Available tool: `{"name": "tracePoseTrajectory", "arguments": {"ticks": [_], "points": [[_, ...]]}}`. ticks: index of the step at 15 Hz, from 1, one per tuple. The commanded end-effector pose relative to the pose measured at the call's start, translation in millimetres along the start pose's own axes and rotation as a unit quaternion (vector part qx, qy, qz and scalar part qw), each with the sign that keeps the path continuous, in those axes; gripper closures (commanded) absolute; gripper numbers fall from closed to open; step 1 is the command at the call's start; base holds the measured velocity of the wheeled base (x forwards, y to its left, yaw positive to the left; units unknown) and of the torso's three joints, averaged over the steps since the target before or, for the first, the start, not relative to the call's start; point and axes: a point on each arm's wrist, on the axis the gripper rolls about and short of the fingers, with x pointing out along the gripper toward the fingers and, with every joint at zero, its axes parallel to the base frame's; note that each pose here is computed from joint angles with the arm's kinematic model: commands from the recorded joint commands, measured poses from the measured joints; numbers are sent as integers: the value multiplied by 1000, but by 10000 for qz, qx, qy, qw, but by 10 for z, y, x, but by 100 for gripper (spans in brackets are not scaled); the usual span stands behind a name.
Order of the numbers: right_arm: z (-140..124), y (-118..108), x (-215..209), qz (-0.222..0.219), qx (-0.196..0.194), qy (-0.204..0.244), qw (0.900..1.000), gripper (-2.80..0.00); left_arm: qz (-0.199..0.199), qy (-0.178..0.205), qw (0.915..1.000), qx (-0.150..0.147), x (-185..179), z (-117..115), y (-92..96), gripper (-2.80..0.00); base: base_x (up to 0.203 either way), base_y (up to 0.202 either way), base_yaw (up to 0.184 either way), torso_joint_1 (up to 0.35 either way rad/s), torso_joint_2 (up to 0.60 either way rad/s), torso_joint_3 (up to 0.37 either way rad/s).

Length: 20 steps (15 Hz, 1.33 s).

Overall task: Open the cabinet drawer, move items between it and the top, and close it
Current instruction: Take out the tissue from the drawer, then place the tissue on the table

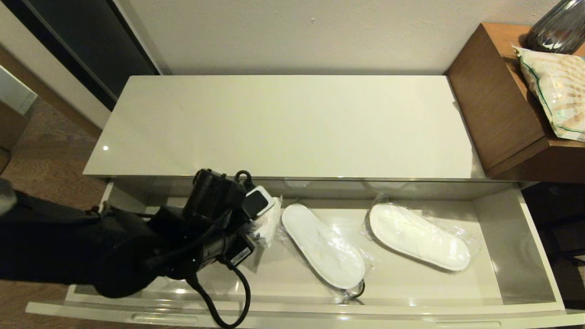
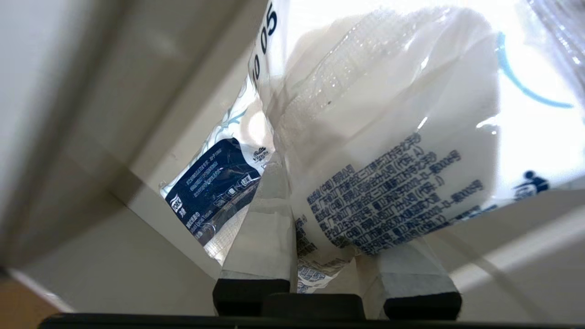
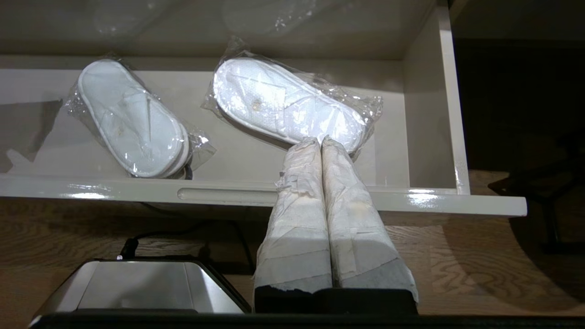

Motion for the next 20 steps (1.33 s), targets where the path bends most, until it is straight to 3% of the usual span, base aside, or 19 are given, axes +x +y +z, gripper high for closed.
{"name": "tracePoseTrajectory", "arguments": {"ticks": [1, 4, 8, 14, 16, 17, 19, 20], "points": [[0, 0, 0, 1, 4, -2, 10000, 0, 64, -360, 9993, 81, -352, 254, 248, 0, 0, 0, 0, 0, 0, 0], [4, 0, -1, 1, 4, -10, 10000, 0, 208, -836, 9947, 554, -558, 572, 471, 0, 0, 0, 0, 0, 0, 0], [0, 0, 0, 1, 4, -2, 10000, 0, 284, -1169, 9910, 583, -721, 1000, 685, 0, 0, 0, 0, 0, 0, 0], [0, 0, 0, 1, 4, -2, 10000, 0, 269, -1110, 9907, 736, 198, 1527, 433, 0, 0, 0, 0, 0, 0, 0], [0, 0, 0, 1, -11, -2, 10000, 0, 320, -1169, 9861, 1138, 495, 1594, 256, 0, 0, 0, 0, 0, 0, 0], [0, 0, 0, 1, -10, -2, 10000, 0, 298, -1262, 9837, 1245, 537, 1636, 144, 0, 0, 0, 0, 0, 0, 0], [4, 0, -1, 1, 4, -9, 10000, 0, 305, -1236, 9833, 1302, 583, 1634, 107, 0, 0, 0, 0, 0, 0, 0], [0, 0, 0, 1, -3, -2, 10000, 0, 291, -1207, 9835, 1316, 620, 1626, 83, -280, 0, 0, 0, 0, 0, 0]]}}
